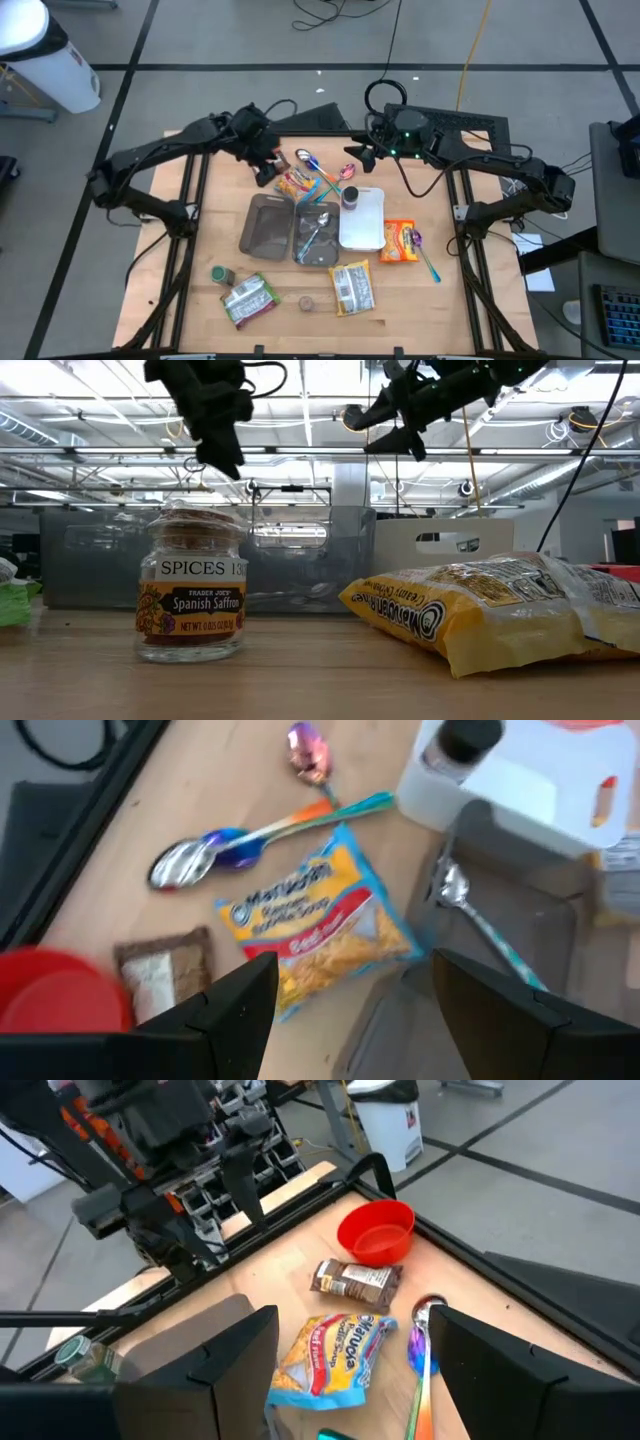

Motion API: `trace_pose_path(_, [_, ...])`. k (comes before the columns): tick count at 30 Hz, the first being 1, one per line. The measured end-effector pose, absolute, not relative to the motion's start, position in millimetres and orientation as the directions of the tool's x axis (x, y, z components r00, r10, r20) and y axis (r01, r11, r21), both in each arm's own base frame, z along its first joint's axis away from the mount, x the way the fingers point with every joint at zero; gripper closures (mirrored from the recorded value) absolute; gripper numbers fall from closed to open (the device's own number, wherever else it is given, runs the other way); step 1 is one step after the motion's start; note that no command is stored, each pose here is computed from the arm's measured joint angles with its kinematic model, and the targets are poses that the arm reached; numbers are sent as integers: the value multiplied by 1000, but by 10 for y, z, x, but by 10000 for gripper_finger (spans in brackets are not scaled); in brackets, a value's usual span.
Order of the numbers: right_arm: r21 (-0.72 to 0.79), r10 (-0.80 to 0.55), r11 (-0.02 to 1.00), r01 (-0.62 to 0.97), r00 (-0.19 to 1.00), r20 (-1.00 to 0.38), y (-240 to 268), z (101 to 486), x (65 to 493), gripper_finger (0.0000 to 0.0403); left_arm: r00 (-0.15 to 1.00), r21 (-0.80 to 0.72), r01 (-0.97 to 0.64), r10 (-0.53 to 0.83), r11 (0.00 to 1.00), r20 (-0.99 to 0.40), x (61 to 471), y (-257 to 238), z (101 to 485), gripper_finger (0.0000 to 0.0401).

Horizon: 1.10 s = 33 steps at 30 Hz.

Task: Pick & Place Food Item
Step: Put the blue pack into the left gray bin

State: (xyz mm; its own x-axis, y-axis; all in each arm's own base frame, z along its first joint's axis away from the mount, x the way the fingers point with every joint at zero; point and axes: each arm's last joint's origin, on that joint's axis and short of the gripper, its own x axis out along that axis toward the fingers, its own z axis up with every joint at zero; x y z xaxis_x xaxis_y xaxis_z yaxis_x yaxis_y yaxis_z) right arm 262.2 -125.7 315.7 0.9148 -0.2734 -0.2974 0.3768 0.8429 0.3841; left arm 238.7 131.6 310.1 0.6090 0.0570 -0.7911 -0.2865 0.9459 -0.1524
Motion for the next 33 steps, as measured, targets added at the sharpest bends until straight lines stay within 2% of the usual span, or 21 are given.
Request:
trace_pose_path(7, [416,-225,843,341,926,-303,-1241,3149,2625,152,667,-227,-263,7,938,-745,2717,1401,3333,128])
trace_pose_path(13, [383,-242,854,351,921,-305,-1264,3147,2614,152,619,-237,-443,104,864,-778,2942,1512,3522,128])
trace_pose_path(15, [364,-280,845,392,903,-325,-1276,3130,2602,152,573,-152,-455,158,877,-804,3011,1478,3547,128])
trace_pose_path(20, [265,-397,817,512,833,-386,-1288,3113,2514,152,367,215,-442,395,871,-843,3192,1186,3511,128])
trace_pose_path(22, [231,-432,813,534,820,-376,-1277,3173,2443,152,349,265,-443,437,857,-829,3252,1046,3512,128])
trace_pose_path(26, [164,-528,776,609,769,-360,-1249,3309,2237,152,367,211,-497,425,842,-828,3378,814,3458,128])
trace_pose_path(33, [142,-648,698,702,703,-294,-1124,3569,1824,152,334,97,-654,401,750,-853,3585,648,3222,128])
